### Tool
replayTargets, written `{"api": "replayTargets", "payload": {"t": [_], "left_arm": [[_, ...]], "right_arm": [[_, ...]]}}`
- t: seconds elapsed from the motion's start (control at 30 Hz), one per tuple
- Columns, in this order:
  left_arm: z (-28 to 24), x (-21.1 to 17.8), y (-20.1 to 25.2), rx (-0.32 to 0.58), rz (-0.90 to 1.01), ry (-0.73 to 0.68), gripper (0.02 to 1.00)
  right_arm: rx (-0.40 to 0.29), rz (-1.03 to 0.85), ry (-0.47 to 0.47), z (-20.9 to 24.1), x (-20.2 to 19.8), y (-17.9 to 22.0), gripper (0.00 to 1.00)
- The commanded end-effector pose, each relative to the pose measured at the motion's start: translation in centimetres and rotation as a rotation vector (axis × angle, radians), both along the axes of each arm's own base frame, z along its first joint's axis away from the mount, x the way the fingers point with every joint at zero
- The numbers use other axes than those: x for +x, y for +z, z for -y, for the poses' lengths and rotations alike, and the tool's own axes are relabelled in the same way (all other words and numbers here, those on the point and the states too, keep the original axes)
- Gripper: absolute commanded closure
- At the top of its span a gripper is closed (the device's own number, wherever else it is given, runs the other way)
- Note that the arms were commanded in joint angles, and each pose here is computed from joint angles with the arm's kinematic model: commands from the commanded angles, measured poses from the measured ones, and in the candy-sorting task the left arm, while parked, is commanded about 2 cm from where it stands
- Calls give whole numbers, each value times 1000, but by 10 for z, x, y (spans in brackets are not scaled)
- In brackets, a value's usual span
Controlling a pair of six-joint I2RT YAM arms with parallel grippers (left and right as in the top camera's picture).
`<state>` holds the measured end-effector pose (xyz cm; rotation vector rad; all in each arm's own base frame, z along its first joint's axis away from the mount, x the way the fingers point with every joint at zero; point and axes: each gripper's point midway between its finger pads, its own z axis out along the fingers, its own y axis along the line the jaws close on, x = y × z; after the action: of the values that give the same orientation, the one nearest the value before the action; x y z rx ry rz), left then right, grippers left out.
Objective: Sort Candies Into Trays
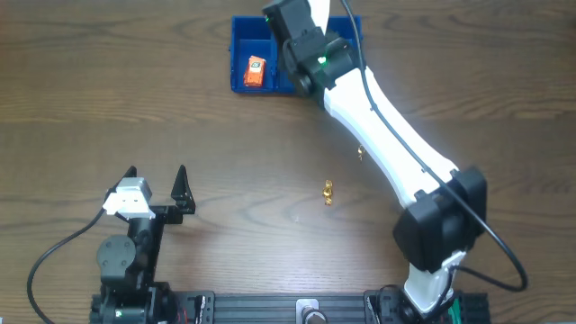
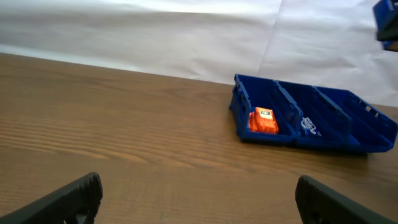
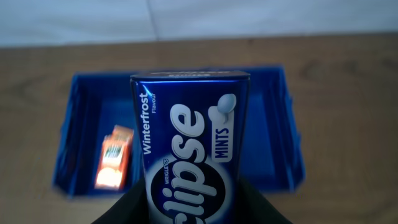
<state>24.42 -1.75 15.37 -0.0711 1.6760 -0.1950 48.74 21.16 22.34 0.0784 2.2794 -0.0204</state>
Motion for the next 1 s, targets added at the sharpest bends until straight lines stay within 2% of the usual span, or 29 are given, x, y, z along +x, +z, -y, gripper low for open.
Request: {"api": "replayTargets", "payload": {"t": [0.03, 0.23, 0.47, 0.87, 0.9, 1.0], "left_arm": [[4, -1, -16, 14, -48, -24, 20], [4, -1, -16, 13, -48, -24, 20], [4, -1, -16, 13, -48, -24, 20], [4, -1, -16, 14, -48, -24, 20], [4, -1, -16, 14, -48, -24, 20], [4, -1, -16, 14, -48, -24, 20]], "right_arm": [[-87, 3, 8, 4, 27, -31, 864], [-86, 2, -4, 4, 41, -53, 864], [-48, -6, 27, -6, 48, -66, 864], [-62, -33, 25, -5, 50, -84, 860], [-62, -34, 25, -5, 50, -85, 855], [-62, -34, 25, -5, 50, -85, 757]]}}
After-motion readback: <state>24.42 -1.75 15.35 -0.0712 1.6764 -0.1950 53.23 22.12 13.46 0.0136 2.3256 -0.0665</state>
